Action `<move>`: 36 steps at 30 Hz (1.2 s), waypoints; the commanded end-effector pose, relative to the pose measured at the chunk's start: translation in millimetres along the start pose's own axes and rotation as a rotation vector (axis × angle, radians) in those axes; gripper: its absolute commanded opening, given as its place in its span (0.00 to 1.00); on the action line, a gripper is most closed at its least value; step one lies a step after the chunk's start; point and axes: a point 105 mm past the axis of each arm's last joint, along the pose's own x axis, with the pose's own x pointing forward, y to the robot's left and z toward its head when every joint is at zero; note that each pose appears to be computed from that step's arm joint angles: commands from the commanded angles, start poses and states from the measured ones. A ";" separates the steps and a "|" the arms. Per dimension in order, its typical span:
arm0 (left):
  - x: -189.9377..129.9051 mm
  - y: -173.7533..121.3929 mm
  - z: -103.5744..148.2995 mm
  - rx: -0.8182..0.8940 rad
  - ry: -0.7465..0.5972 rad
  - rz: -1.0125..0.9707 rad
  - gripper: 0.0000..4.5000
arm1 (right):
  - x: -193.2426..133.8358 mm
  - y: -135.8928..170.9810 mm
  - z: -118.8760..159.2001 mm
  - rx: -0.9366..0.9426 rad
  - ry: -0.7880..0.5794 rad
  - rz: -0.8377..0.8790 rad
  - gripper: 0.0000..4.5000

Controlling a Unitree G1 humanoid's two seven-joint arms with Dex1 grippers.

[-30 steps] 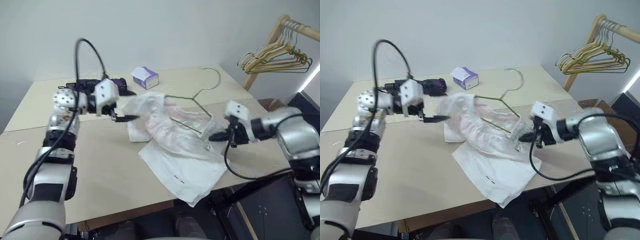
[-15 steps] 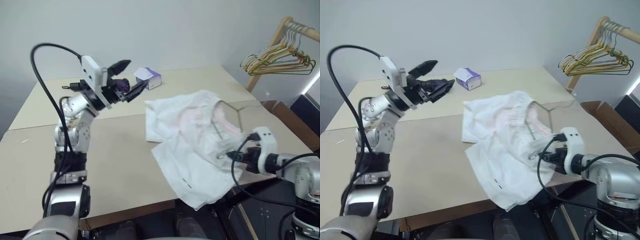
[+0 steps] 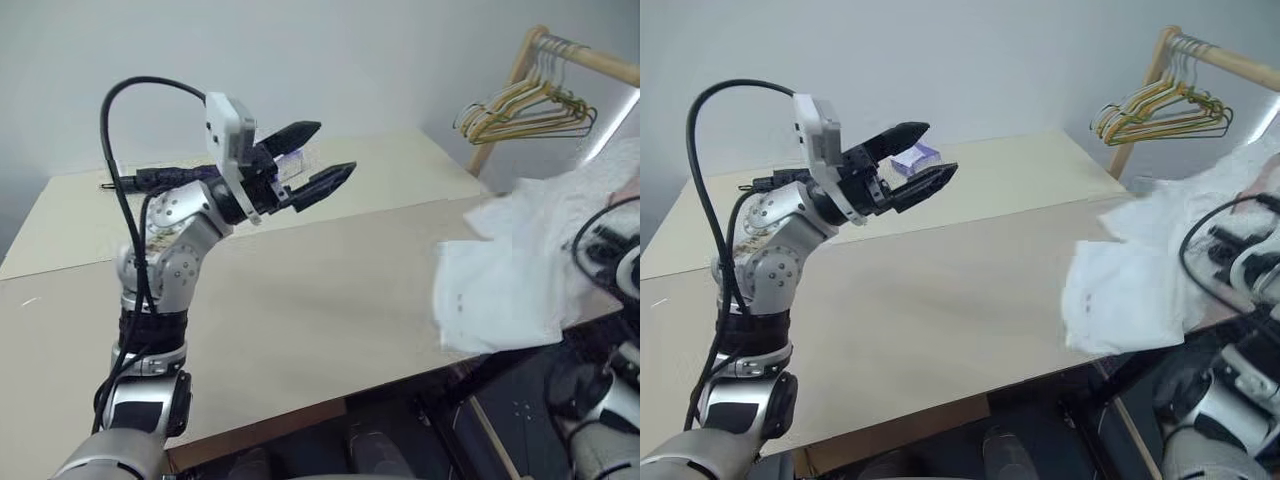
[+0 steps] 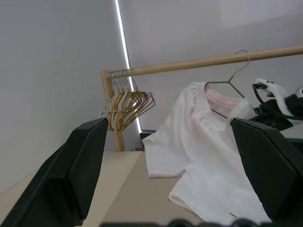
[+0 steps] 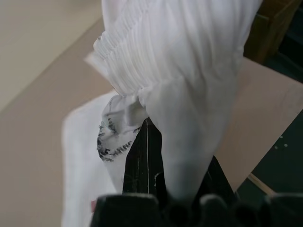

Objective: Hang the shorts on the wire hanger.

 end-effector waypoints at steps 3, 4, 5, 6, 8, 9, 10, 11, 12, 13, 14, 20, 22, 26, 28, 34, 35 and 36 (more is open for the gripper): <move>-3.1 0.0 20.9 -0.024 -0.071 -0.024 0.99 | -3.8 -9.4 31.8 0.142 -0.034 -0.075 0.00; -3.3 0.2 21.8 -0.023 -0.075 -0.026 0.99 | -1.7 -12.6 37.0 0.156 -0.041 -0.091 0.00; -3.4 0.4 22.3 -0.022 -0.077 -0.026 0.99 | -0.2 -14.9 40.4 0.163 -0.046 -0.103 0.00; -3.6 1.0 23.3 -0.026 -0.081 -0.025 0.99 | 1.5 -17.5 44.9 0.182 -0.051 -0.113 0.00; -4.1 1.6 24.1 -0.028 -0.083 -0.023 0.99 | 4.0 -21.3 52.6 0.223 -0.065 -0.119 0.00; -4.5 1.6 23.5 -0.026 -0.081 -0.023 0.99 | 6.1 -23.1 55.6 0.263 -0.066 -0.110 0.00; -4.9 1.4 22.6 -0.024 -0.078 -0.023 0.99 | 8.7 -25.1 56.9 0.288 -0.064 -0.105 0.00; -5.2 1.1 21.8 -0.022 -0.075 -0.024 0.99 | 11.5 -28.2 57.2 0.307 -0.063 -0.111 0.00; -5.4 0.9 21.3 -0.022 -0.074 -0.024 0.99 | 13.5 -30.4 57.4 0.317 -0.061 -0.119 0.00; -5.6 0.5 20.5 -0.019 -0.071 -0.025 0.99 | 16.3 -35.6 57.5 0.318 -0.069 -0.144 0.00; -5.8 0.3 20.0 -0.016 -0.068 -0.026 0.99 | 18.4 -39.2 57.4 0.330 -0.071 -0.155 0.00; -6.4 4.1 19.7 -0.012 -0.071 0.002 0.99 | 27.9 -54.4 53.6 0.368 -0.072 -0.183 0.00; -5.9 6.3 19.9 -0.011 -0.073 0.011 0.99 | 31.8 -57.8 50.4 0.354 -0.072 -0.194 0.00; -6.2 5.5 19.4 -0.002 -0.067 0.004 1.00 | 36.5 -49.9 43.5 0.310 -0.053 -0.165 0.26; -6.5 5.0 18.6 0.000 -0.064 0.002 1.00 | 35.8 -46.6 43.0 0.284 -0.065 -0.159 0.42; -5.4 2.9 16.3 0.000 -0.058 -0.001 1.00 | 28.4 -41.9 46.8 0.207 -0.131 -0.176 0.89; -5.1 2.5 16.1 0.001 -0.058 -0.002 1.00 | 26.3 -41.9 48.9 0.178 -0.158 -0.196 0.97; -4.8 2.2 15.9 0.001 -0.058 -0.002 1.00 | 23.9 -41.3 51.0 0.175 -0.186 -0.211 1.00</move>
